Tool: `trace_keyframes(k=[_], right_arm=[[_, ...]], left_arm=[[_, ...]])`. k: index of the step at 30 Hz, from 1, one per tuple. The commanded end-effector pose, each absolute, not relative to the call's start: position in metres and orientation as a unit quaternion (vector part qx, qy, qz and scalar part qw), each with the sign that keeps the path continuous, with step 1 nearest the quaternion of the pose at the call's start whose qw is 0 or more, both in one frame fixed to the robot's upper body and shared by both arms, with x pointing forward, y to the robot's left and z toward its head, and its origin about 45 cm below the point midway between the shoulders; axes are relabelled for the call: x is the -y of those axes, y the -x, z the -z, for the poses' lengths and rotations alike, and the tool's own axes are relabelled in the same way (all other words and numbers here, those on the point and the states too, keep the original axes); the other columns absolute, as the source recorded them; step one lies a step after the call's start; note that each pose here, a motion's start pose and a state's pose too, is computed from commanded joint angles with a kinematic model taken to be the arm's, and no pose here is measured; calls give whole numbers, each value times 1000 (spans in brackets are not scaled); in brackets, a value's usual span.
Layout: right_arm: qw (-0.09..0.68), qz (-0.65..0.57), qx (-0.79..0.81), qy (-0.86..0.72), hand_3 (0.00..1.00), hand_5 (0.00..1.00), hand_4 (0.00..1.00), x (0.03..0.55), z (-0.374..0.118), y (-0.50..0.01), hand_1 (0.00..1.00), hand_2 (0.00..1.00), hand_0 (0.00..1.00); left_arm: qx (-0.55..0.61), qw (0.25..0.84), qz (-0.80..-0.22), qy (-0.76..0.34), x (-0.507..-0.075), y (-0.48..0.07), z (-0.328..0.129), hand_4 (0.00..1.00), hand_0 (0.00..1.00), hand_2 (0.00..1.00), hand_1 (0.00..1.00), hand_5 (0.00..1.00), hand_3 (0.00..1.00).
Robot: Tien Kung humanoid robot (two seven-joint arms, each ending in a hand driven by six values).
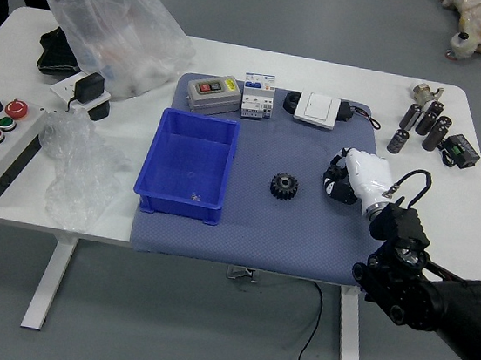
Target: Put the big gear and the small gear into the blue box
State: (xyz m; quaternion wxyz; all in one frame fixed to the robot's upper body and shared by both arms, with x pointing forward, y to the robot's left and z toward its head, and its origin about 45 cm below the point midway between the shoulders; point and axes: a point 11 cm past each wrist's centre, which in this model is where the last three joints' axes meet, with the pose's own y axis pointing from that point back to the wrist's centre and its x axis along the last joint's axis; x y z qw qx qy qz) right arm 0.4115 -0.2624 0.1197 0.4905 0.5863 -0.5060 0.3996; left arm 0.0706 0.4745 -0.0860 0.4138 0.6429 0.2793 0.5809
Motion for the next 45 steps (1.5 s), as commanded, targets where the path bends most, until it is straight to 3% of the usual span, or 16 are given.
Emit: trace_keyframes(k=[16, 26, 27, 38, 39, 44, 45], right_arm=[[409, -440, 537, -593, 430, 117, 439, 241, -184, -426, 408, 339, 250], [290, -493, 441, -692, 446, 86, 470, 127, -227, -405, 424, 355, 257], [285, -503, 422, -699, 542, 12, 596, 115, -231, -401, 535, 475, 307], [300, -520, 349, -720, 588, 24, 611, 75, -217, -391, 550, 514, 301], [301, -517, 353, -719, 643, 165, 568, 76, -215, -392, 568, 621, 281], [309, -509, 363, -717, 643, 165, 568, 81, -205, -394, 568, 621, 281], [311, -508, 363, -717, 786, 281, 536, 81, -204, -394, 635, 815, 305]], left_arm=[[-280, 414, -581, -643, -474, -70, 86, 660, 615, 495, 459, 339, 631], [-285, 407, -578, -647, -476, -65, 86, 659, 615, 495, 460, 340, 632], [-284, 407, -578, -647, -476, -65, 86, 659, 615, 495, 460, 340, 632], [-282, 409, -576, -649, -477, -67, 85, 658, 615, 494, 460, 340, 632], [-282, 409, -576, -649, -477, -68, 85, 659, 615, 493, 460, 341, 633], [-280, 408, -578, -649, -479, -69, 84, 659, 615, 493, 460, 341, 633], [-280, 408, -578, -649, -479, -69, 84, 658, 615, 493, 460, 341, 633]])
